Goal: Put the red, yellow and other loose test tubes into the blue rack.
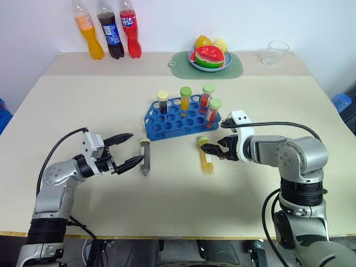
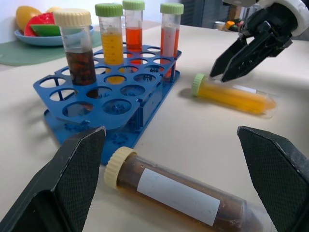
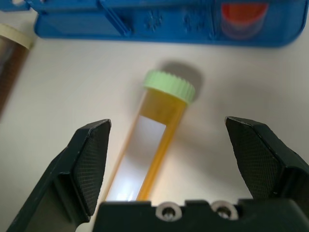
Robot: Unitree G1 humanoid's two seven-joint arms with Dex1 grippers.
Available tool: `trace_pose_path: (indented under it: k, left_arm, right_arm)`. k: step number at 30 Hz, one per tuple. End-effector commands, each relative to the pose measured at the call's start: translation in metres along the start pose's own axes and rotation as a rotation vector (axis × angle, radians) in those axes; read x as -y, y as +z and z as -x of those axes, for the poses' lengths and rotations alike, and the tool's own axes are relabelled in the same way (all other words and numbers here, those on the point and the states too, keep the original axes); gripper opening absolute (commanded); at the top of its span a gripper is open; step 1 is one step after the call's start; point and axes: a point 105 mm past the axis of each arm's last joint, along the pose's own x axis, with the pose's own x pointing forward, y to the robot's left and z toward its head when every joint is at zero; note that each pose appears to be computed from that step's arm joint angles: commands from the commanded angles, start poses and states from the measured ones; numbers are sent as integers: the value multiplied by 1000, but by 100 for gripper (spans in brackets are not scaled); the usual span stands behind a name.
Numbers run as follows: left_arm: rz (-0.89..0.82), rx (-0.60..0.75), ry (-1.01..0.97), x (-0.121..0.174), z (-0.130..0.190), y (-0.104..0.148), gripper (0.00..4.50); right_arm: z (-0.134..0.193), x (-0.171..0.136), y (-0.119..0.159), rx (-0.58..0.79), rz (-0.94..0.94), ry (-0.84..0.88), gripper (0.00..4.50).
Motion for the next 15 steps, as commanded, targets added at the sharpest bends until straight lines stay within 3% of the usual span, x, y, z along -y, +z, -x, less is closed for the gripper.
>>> trace_pose_path:
  k: [1, 10, 13, 15]
  left_arm:
    - [-37, 16, -1, 2, 2, 9, 450]
    - [-34, 13, 15, 6, 6, 8, 450]
    - [-32, 14, 19, 7, 6, 8, 450]
    - [-31, 15, 22, 7, 6, 8, 450]
  right_arm:
    - [-6, -7, -3, -27, 14, 5, 417]
    - [-27, -19, -11, -119, 46, -10, 417]
    - [-30, -21, -16, -141, 73, -17, 343]
    - [-30, -22, -17, -146, 84, -17, 241]
